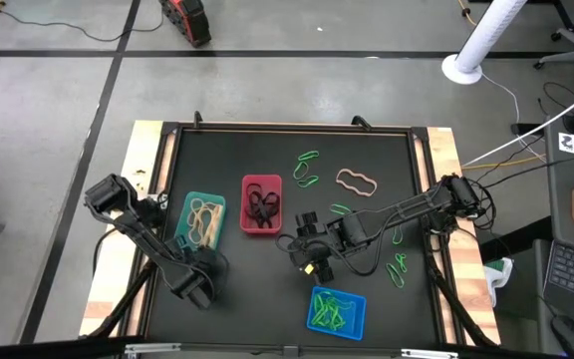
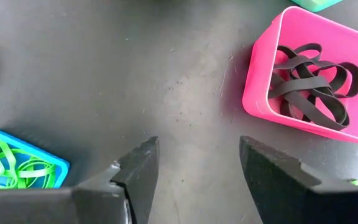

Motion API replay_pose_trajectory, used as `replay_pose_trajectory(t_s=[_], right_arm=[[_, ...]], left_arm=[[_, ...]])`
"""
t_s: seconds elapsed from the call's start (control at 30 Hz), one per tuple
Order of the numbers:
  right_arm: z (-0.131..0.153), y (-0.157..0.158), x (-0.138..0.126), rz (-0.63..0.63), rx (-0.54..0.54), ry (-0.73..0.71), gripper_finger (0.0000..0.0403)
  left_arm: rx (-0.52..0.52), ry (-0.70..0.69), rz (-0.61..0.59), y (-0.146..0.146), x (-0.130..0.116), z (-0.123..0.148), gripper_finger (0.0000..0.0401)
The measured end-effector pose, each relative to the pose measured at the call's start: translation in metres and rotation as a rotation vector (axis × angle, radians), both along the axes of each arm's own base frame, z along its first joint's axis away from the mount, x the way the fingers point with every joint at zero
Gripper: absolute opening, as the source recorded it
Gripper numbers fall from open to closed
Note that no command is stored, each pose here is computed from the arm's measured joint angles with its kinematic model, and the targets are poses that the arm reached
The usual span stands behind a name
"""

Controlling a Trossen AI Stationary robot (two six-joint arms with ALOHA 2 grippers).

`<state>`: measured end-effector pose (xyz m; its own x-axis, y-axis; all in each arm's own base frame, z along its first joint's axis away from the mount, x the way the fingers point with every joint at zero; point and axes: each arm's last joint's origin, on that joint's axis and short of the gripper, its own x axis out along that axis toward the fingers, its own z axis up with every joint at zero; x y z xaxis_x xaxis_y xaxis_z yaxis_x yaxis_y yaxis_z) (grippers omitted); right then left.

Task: Sort rubber bands into baskets
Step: Put the green rubber band into the blue bin

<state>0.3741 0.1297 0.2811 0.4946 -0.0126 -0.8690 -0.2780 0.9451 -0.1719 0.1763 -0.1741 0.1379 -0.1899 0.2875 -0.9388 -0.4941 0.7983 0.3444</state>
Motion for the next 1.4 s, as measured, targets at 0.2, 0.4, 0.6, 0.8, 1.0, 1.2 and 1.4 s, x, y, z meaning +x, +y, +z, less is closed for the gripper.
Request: replay_pose_trajectory(t_s=[0.2,0.4,0.6,0.8,1.0,1.2,1.4], right_arm=[[0.0,0.0,0.0,0.0,0.001,0.001,0.0221],[0.0,0.0,0.0,0.0,0.002,0.001,0.0221],[0.0,0.0,0.0,0.0,0.002,0.001,0.0221],[0.0,0.0,0.0,0.002,0.005,0.002,0.0221],[0.0,0.0,0.0,0.002,0.005,0.002,0.0221],[0.0,0.0,0.0,0.008,0.014,0.004,0.0221],[0.001,0.003,0.001,0.046,0.088,0.008,0.0221]], left_arm=[[-0.003,0.0,0.0,0.0,-0.001,-0.001,0.0131],[-0.013,0.014,-0.024,0.0,-0.001,-0.001,0.0073],[-0.071,0.036,-0.055,-0.004,0.003,0.004,0.0014],[-0.104,0.016,-0.085,-0.01,0.009,0.011,0.0009],[-0.15,-0.027,-0.105,-0.017,0.016,0.016,0.0005],[-0.279,-0.193,-0.168,-0.031,0.031,0.014,0.0003],[-0.358,-0.391,-0.23,-0.04,0.05,0.017,0.0002]])
